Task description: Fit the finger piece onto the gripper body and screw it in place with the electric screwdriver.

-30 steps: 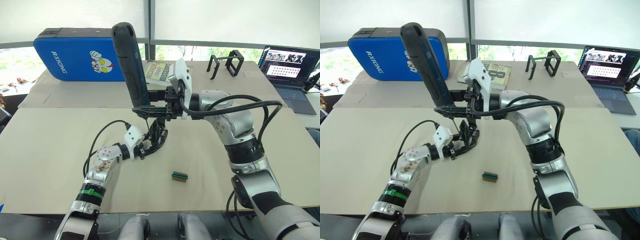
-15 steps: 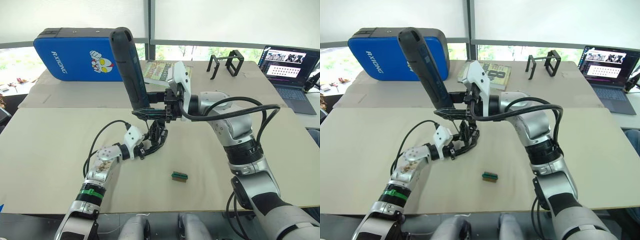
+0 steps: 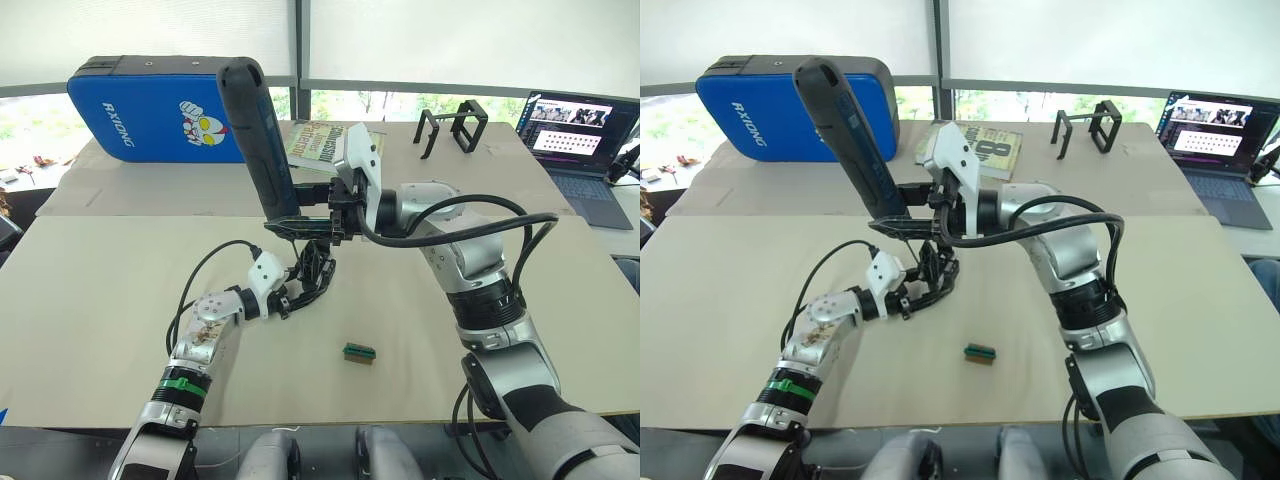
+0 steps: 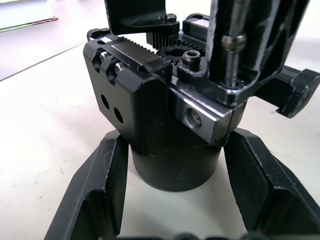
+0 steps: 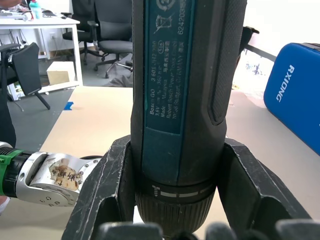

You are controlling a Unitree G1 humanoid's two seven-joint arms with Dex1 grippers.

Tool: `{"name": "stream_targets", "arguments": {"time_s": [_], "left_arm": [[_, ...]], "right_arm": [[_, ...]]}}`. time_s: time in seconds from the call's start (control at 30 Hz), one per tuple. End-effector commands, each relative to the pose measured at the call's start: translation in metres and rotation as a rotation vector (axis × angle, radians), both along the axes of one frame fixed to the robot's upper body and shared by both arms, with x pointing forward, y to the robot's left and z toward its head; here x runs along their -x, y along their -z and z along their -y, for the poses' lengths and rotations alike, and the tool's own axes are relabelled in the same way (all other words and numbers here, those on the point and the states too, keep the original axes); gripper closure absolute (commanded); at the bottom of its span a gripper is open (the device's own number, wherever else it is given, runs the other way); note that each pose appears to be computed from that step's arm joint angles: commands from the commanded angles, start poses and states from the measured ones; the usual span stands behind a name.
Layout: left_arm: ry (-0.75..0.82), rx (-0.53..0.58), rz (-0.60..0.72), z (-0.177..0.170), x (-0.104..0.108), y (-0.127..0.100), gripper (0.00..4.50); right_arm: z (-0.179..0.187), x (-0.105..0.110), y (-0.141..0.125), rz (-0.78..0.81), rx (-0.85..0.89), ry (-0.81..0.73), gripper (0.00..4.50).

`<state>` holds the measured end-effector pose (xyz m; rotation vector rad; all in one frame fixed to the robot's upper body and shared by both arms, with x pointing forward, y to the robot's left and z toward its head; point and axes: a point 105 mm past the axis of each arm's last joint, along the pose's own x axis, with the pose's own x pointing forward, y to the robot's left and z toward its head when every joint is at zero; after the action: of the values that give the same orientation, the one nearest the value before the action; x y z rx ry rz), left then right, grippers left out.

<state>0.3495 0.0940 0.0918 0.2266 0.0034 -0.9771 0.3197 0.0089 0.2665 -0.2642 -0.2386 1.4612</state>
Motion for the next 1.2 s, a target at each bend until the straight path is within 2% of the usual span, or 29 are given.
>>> {"name": "stream_targets", "arguments": {"time_s": [0.03, 0.73, 1.2], "left_arm": [[0.019, 0.028, 0.057, 0.004, 0.0, -0.017, 2.21], [0.026, 0.026, 0.057, 0.005, 0.0, -0.018, 2.21], [0.02, 0.028, 0.059, 0.004, 0.0, -0.019, 2.21]], "right_arm": [[0.0, 0.009, -0.017, 0.085, -0.034, -0.029, 2.59], [0.001, 0.015, -0.011, 0.075, -0.027, -0.055, 2.59], [0.003, 0.0, 0.004, 0.027, 0.006, -0.005, 2.59]]}}
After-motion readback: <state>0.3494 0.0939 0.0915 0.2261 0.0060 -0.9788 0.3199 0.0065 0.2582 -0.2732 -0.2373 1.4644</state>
